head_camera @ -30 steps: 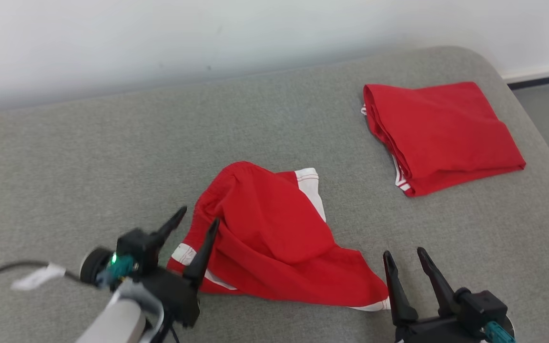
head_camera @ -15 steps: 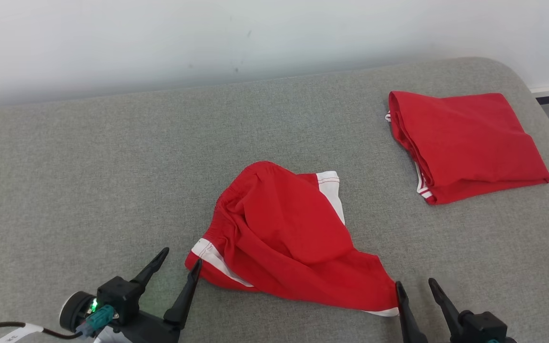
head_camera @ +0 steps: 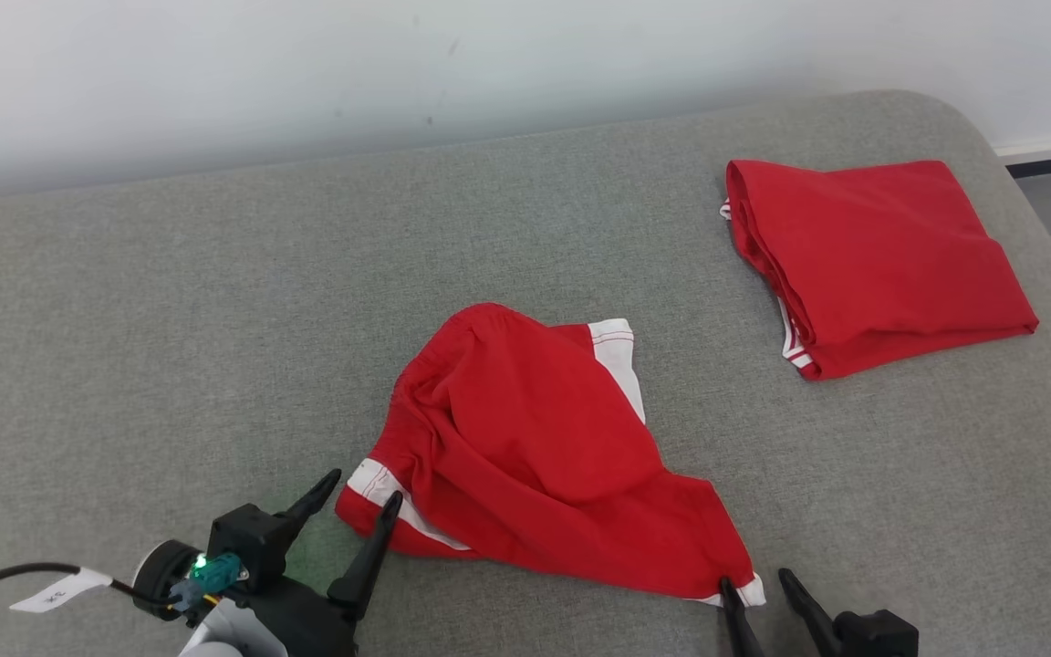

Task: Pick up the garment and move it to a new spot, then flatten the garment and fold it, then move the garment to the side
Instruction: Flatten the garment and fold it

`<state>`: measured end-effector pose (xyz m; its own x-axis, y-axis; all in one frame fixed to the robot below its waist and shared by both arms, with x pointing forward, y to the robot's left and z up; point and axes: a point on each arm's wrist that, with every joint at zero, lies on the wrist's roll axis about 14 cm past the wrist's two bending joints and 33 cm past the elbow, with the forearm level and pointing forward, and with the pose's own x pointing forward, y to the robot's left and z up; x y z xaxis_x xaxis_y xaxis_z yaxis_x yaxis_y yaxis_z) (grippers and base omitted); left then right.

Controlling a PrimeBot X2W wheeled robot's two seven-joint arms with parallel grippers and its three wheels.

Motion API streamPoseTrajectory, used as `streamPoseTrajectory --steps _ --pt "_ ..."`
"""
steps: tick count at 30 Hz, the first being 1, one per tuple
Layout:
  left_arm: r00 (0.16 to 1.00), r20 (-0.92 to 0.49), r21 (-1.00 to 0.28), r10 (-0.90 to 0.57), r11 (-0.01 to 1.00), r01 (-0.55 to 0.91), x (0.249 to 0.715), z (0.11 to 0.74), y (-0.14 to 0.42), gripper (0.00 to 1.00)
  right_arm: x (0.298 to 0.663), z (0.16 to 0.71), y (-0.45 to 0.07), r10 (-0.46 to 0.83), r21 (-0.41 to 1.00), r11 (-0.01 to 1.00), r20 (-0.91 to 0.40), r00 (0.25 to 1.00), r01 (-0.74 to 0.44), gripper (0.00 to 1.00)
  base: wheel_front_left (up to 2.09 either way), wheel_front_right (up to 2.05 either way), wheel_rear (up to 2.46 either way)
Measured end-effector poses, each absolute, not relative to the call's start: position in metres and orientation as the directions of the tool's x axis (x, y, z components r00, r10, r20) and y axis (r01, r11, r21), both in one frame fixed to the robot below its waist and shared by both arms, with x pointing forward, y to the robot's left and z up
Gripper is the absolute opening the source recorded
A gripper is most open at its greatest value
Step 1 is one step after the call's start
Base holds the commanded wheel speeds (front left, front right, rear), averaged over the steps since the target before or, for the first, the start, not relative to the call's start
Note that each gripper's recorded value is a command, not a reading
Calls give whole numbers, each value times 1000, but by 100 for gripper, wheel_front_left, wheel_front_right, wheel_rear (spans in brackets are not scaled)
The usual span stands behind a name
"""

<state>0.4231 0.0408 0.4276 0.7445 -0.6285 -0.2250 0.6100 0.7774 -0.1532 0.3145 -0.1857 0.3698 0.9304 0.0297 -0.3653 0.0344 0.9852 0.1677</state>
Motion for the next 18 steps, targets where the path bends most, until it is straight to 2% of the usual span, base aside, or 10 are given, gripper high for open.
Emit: streamPoseTrajectory --steps 2,3,4,5,6,7,18 --pt "739 -238 -160 -630 776 610 424 423 40 100 315 366 -183 40 177 984 -377 925 29 100 0 0 0" --pt "744 -236 -163 -625 780 604 428 423 40 100 314 363 -181 46 184 983 -385 922 28 59 0 0 0" --pt "746 -242 -174 -620 785 595 429 421 41 94 315 361 -179 53 190 982 -391 919 24 44 0 0 0" --pt "744 -252 -171 -619 785 595 428 418 41 46 315 361 -177 59 192 981 -394 917 19 0 0 0 0" --pt "741 -257 -167 -621 783 599 427 417 40 46 316 361 -177 64 191 982 -393 917 13 0 0 0 0" --pt "739 -258 -165 -622 782 601 427 416 39 0 318 362 -176 68 192 981 -391 918 9 0 0 0 0" --pt "770 -173 -197 -614 787 584 408 436 41 0 315 380 -193 34 195 980 -333 942 33 0 0 0 0"
